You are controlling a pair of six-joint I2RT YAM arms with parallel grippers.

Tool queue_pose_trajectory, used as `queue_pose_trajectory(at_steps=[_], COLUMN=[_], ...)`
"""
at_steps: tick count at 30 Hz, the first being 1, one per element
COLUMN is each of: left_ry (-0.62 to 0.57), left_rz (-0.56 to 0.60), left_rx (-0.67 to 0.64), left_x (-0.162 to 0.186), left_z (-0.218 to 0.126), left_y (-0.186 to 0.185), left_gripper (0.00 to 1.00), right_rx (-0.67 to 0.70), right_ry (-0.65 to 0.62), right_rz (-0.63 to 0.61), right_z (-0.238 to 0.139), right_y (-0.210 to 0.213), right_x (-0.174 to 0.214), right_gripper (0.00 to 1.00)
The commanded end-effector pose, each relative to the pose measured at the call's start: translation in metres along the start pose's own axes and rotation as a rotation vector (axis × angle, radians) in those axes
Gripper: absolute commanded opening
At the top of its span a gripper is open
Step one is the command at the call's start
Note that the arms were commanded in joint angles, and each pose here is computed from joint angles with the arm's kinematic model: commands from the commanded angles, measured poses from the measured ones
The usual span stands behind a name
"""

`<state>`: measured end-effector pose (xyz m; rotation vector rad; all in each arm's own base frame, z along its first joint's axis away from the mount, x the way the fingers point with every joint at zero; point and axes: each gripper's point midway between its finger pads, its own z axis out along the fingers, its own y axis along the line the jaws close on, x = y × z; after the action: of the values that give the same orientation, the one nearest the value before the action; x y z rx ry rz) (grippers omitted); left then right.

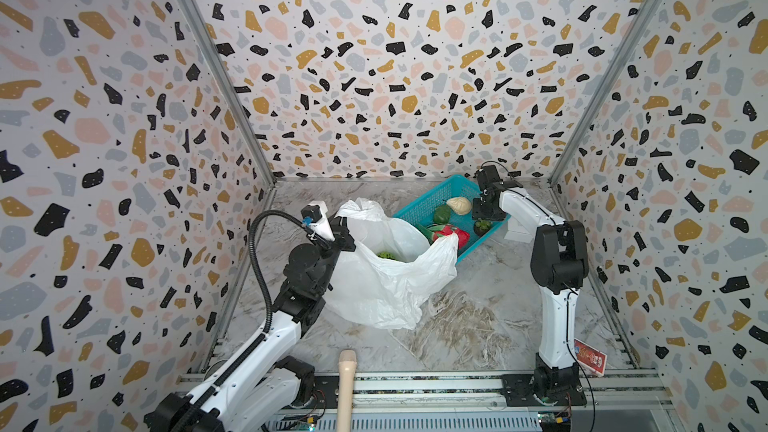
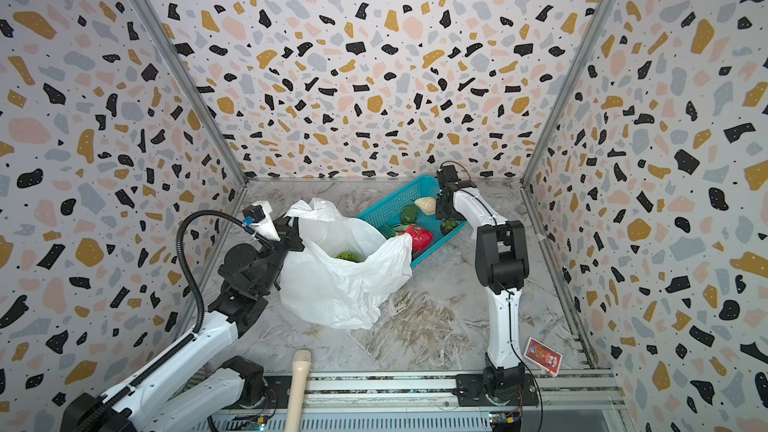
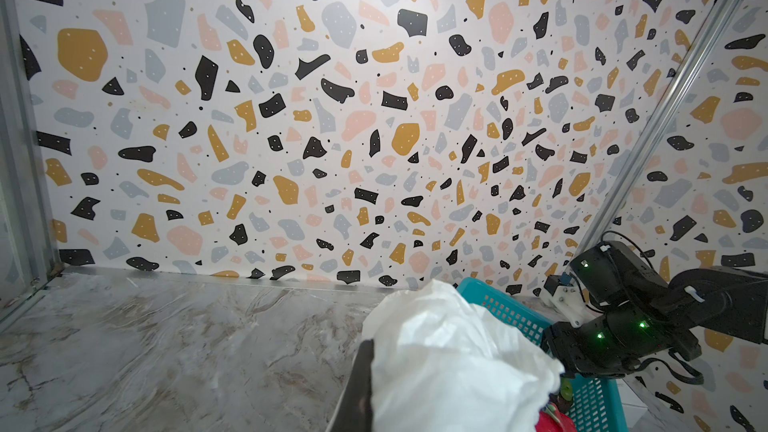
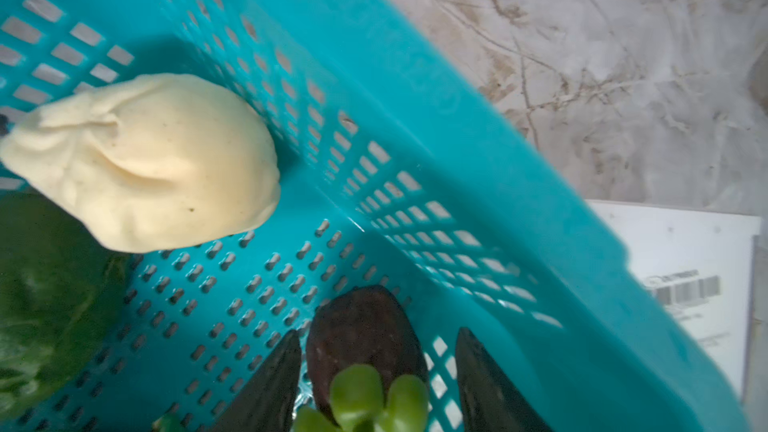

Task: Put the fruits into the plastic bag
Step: 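Reach the right gripper into the basket and grasp the dark brown fruit, then carry the dark brown fruit into the bag and open the right gripper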

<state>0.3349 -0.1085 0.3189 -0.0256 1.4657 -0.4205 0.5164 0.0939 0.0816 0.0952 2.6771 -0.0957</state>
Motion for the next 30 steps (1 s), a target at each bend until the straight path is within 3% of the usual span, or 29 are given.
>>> queue_pose_trajectory(at_steps=[1,12,14,17,19,22,30], left_ry=[-0.035,-0.032,-0.029,-0.027,-0.027,-0.024,-0.018], left_rz=[0.018,0.021,0.024,0.027,0.034,0.041,0.048], left_rx=[-0.008,-0.004,-0.006,-0.004,-0.003,-0.001,0.027], left_x=[-0.008,-0.007,-0.007,-0.006,-0.006,-0.006,-0.007], left_z=[-0.002,0.000,0.001,0.000,0.000,0.000,-0.001], left_y=[0.002,0.001,0.001,0.001,0.001,0.000,-0.005], left_gripper=[0.00,0.00,0.00,0.00,0.00,0.00,0.00], right_rx=[-0.030,-0.067,-0.084,-0.107,-0.133,-0.159,-0.319], right_ry=[0.077,0.134,0.136,0.122,0.099,0.037,-0.172], right_rz=[-0.008,-0.026,-0.036,-0.041,-0.040,-0.027,-0.019], right_z=[0.012,0.024,0.023,0.015,0.006,-0.015,-0.103], right_y=[0.007,0.016,0.020,0.026,0.030,0.032,0.046], right_x=[0.019,0.035,0.037,0.035,0.030,0.014,-0.029], right_gripper=[0.59,0.58,0.50,0.23,0.14,0.11,0.12])
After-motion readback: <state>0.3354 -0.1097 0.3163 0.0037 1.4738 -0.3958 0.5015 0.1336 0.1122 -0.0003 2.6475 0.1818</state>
